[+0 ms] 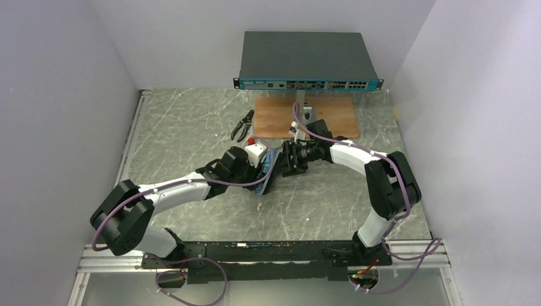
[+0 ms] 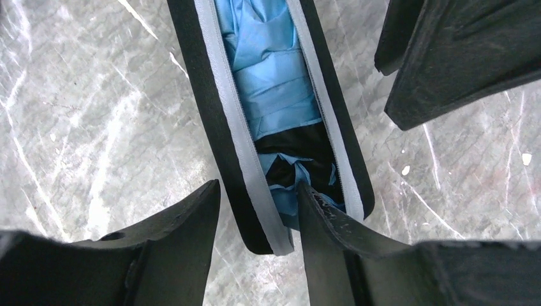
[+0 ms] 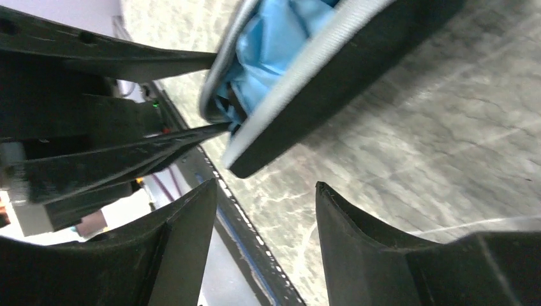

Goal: Open the umbrella

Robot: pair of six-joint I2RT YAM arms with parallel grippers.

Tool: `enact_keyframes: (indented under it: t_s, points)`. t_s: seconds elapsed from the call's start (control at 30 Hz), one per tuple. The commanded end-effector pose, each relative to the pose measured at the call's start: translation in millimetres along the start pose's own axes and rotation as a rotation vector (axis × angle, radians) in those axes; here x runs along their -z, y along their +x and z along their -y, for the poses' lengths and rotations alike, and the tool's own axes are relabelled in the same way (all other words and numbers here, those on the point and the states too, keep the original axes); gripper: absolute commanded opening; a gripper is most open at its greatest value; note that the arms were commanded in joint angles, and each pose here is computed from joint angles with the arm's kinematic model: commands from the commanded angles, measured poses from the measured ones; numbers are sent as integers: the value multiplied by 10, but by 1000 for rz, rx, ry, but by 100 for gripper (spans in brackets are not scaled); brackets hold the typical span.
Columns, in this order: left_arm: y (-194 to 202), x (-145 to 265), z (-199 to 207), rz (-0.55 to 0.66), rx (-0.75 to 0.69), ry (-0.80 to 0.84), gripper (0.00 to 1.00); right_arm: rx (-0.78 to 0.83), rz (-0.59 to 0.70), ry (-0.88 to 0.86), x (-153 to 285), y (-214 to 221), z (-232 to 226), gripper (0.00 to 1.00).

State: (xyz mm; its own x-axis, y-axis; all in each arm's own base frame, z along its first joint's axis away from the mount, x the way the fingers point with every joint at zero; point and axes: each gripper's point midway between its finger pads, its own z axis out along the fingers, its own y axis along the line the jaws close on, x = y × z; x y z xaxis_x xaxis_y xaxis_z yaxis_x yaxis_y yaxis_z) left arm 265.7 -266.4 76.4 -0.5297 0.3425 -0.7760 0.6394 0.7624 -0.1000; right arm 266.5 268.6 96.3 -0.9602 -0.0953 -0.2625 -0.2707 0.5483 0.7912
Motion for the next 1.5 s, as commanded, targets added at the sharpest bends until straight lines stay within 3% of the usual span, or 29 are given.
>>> enact_keyframes:
  t_s: [0.0,0.17,0.4,0.57,0.8,1.03,1.1,1.3,1.47]
  points:
    - [-47,88,35,17,42,38,52,54,-41,115,-19,68,304,58]
    - [-97,131,-27,37,34,53,45,74,-41,151,12,55,352,54]
    - [-187,130,40,68,21,91,38,39,93,-70,100,-165,-248,69]
    - [-191,110,34,61,26,87,38,37,69,28,-93,-201,-153,69]
    - [-171,133,-58,51,15,45,38,10,4,128,-211,-109,161,51]
    - [20,170,-298,-6,29,-21,40,9,-20,172,-135,45,333,8]
    - [95,165,-392,-31,39,-48,43,6,-18,165,-105,57,350,0]
    - [227,150,-684,-86,73,-124,64,46,-7,114,-29,83,236,0]
    - [-35,240,-650,1,75,-60,74,52,-1,56,-25,116,131,0]
